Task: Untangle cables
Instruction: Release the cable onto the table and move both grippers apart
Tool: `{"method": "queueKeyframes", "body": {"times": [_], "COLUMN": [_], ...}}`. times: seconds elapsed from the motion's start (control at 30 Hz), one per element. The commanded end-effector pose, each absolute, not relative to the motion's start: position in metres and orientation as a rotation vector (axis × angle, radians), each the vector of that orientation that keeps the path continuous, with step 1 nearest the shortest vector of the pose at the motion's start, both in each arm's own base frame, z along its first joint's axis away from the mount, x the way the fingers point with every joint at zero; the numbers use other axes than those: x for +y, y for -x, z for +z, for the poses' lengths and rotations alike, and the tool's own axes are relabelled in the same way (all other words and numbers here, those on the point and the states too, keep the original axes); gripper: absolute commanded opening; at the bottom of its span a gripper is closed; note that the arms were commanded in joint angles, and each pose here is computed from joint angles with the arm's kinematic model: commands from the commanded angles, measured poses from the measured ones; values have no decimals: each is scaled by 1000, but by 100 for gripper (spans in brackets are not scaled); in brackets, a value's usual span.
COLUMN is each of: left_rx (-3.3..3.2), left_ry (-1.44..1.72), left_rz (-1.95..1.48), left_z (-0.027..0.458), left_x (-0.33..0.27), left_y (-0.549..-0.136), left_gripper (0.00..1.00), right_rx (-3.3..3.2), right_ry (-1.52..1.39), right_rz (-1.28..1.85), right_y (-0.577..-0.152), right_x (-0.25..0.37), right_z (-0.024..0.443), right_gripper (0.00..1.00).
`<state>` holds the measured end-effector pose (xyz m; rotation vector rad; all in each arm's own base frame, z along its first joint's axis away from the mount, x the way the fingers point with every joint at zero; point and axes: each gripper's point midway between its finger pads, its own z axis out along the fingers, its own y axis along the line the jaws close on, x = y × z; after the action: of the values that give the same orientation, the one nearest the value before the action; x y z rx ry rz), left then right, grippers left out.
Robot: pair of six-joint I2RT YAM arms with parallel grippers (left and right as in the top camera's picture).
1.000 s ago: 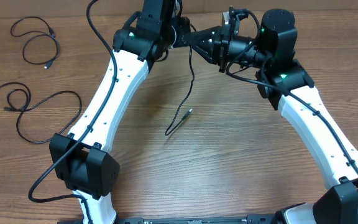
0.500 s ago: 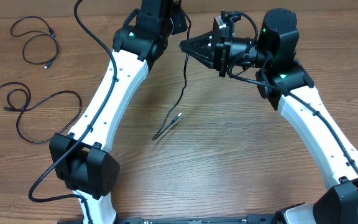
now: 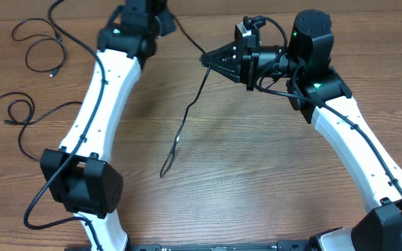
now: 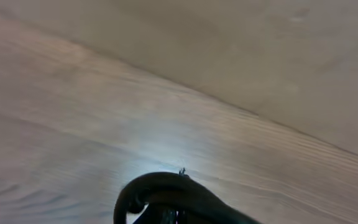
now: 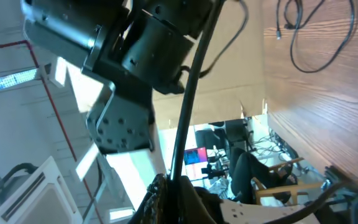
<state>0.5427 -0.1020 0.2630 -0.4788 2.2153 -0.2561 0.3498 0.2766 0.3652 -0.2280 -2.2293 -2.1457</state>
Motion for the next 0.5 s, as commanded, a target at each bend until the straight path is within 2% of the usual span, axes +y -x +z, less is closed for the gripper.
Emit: {"method": "queueKeyframes", "body": {"times": [0.0,0.47], "left_rx": [2241,2337], "left_ry": [624,855], "left_rz": [-116,41], "left_z": [243,216], "left_x": [-43,54], "left_y": [-542,-509], "left_gripper": [4,4], "right_rx": [-2269,-2508], "right_ry": [58,238], "right_rz": [-2165,-2040], "right_y": [-339,-361], "right_x": [272,245], "right_z": [368,318], "right_gripper": [4,4]}}
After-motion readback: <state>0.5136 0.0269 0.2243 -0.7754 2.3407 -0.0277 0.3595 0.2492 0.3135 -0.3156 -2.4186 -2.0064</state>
